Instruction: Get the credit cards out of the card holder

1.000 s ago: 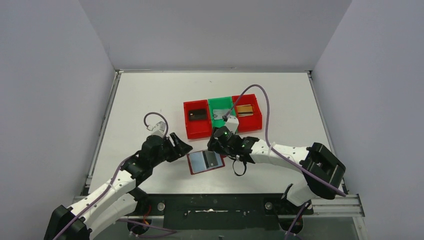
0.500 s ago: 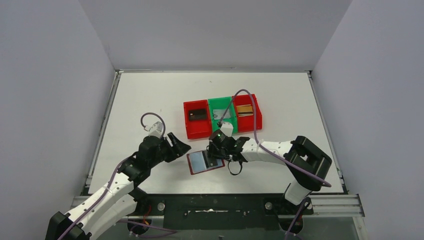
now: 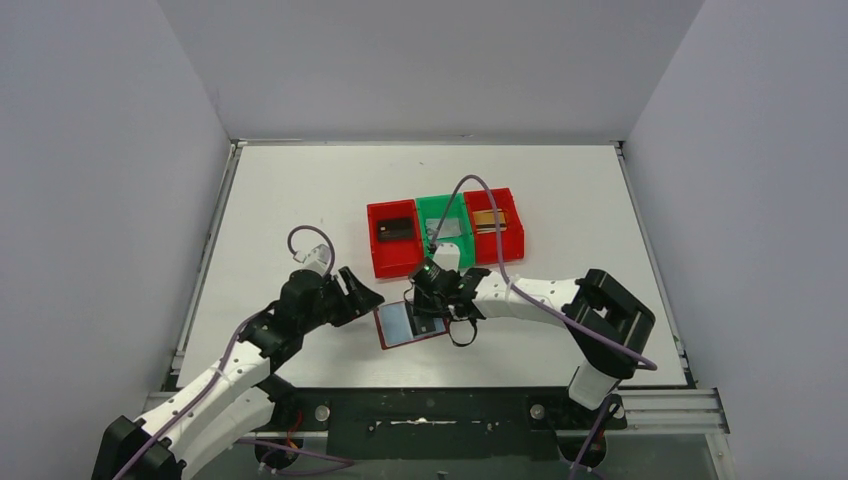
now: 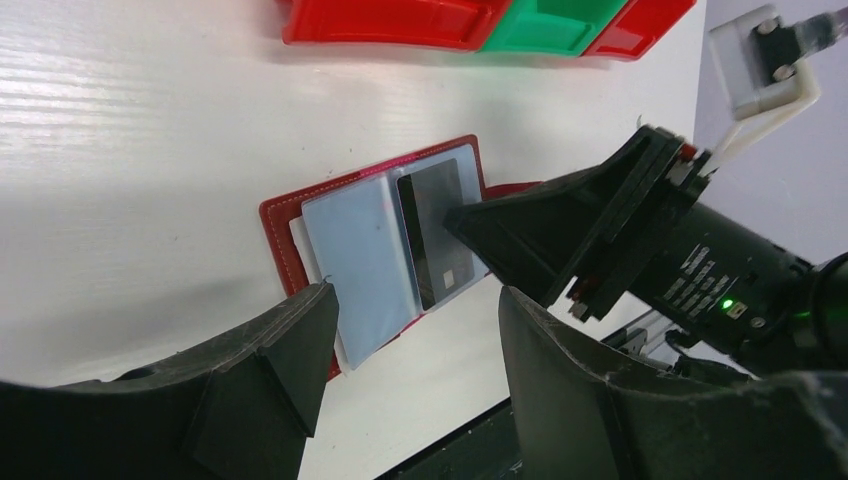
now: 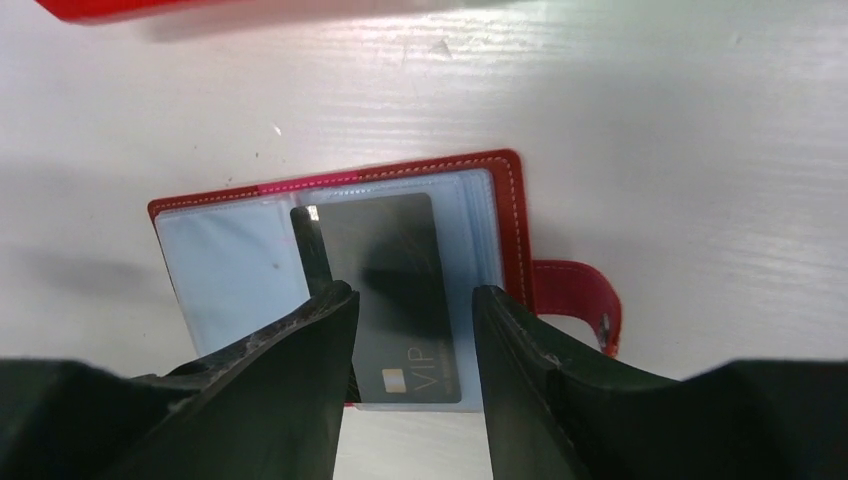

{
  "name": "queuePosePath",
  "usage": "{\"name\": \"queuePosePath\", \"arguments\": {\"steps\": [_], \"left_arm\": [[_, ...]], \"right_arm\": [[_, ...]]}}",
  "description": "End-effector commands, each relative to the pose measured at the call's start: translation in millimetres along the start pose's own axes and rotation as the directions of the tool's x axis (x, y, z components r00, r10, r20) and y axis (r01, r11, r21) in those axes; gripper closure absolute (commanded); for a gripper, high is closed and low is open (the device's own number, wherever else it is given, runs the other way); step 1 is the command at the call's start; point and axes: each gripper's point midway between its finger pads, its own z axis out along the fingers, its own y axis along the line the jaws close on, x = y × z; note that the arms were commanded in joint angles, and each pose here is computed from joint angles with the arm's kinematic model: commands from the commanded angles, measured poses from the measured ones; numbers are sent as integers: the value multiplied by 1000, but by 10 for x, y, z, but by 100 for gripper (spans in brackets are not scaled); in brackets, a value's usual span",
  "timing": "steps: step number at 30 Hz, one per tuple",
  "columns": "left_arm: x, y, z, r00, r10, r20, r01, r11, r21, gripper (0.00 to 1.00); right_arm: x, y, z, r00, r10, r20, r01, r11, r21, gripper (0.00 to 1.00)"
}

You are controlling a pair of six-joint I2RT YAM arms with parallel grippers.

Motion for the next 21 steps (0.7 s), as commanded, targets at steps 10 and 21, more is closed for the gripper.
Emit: {"name": "queuePosePath", "arguments": {"steps": [10, 21], "left_arm": [[-92, -350, 12, 1000, 22, -9, -20, 991, 134, 39], [-46, -346, 79, 996, 68, -66, -60, 991, 117, 38]], "right_arm": [[-106, 29, 30, 999, -22, -46, 21, 999, -30, 55], [89, 92, -48, 999, 38, -32, -37, 999, 26, 63]]}}
